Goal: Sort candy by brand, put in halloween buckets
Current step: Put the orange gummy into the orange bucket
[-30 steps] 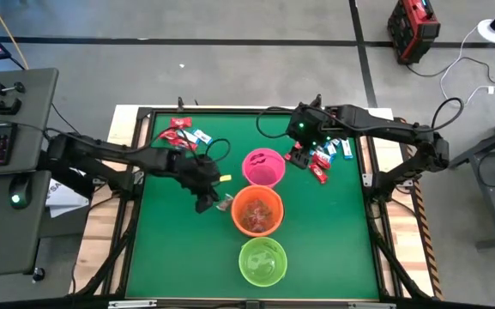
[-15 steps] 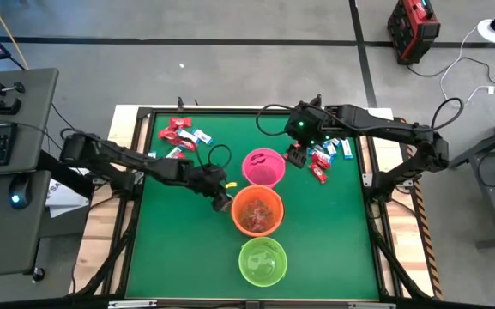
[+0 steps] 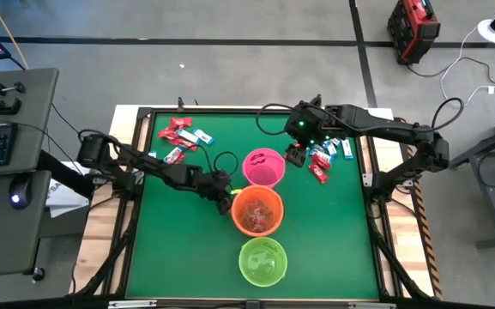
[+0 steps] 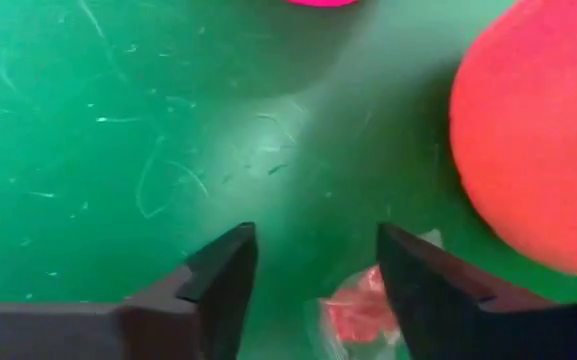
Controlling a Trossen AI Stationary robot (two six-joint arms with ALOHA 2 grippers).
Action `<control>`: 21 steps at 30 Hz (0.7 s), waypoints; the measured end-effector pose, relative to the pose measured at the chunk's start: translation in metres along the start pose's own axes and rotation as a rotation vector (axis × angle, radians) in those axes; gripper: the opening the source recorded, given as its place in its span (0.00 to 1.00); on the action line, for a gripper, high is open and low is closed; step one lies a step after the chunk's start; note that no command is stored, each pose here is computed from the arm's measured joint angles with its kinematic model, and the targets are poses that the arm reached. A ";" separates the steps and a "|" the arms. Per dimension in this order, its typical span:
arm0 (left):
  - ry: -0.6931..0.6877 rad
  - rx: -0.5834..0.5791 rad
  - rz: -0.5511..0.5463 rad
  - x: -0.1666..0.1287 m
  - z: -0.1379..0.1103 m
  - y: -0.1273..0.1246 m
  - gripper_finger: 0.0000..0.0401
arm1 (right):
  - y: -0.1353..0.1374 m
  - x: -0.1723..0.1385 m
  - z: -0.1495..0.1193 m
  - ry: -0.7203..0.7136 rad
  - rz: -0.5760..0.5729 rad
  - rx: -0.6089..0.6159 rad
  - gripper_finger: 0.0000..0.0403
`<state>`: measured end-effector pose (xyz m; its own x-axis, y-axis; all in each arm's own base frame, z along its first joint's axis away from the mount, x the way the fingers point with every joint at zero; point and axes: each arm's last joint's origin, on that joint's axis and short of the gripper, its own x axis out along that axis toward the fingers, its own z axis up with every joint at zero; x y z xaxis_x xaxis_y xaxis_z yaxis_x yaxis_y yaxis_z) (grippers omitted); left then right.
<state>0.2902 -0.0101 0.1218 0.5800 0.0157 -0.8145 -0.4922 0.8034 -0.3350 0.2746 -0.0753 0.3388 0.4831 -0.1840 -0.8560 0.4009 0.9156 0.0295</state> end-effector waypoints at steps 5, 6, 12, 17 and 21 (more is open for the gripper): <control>0.019 0.066 -0.016 -0.009 -0.002 -0.002 0.11 | 0.000 0.000 0.000 0.000 0.000 0.005 0.64; 0.026 0.084 -0.031 -0.013 -0.002 -0.004 0.05 | 0.000 0.000 0.000 -0.001 0.000 0.005 0.64; 0.030 0.205 0.015 -0.049 -0.001 0.000 0.01 | 0.000 0.000 0.001 -0.007 -0.011 0.005 0.64; -0.024 0.313 -0.009 -0.079 0.005 0.002 0.08 | 0.000 0.000 0.001 -0.012 -0.014 0.006 0.64; -0.012 0.336 -0.030 -0.079 0.006 0.003 0.19 | 0.000 0.000 0.001 -0.013 -0.013 0.018 0.64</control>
<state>0.2470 -0.0055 0.1880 0.5993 -0.0054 -0.8005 -0.2346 0.9549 -0.1821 0.2754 -0.0759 0.3394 0.4876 -0.2006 -0.8497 0.4212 0.9065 0.0278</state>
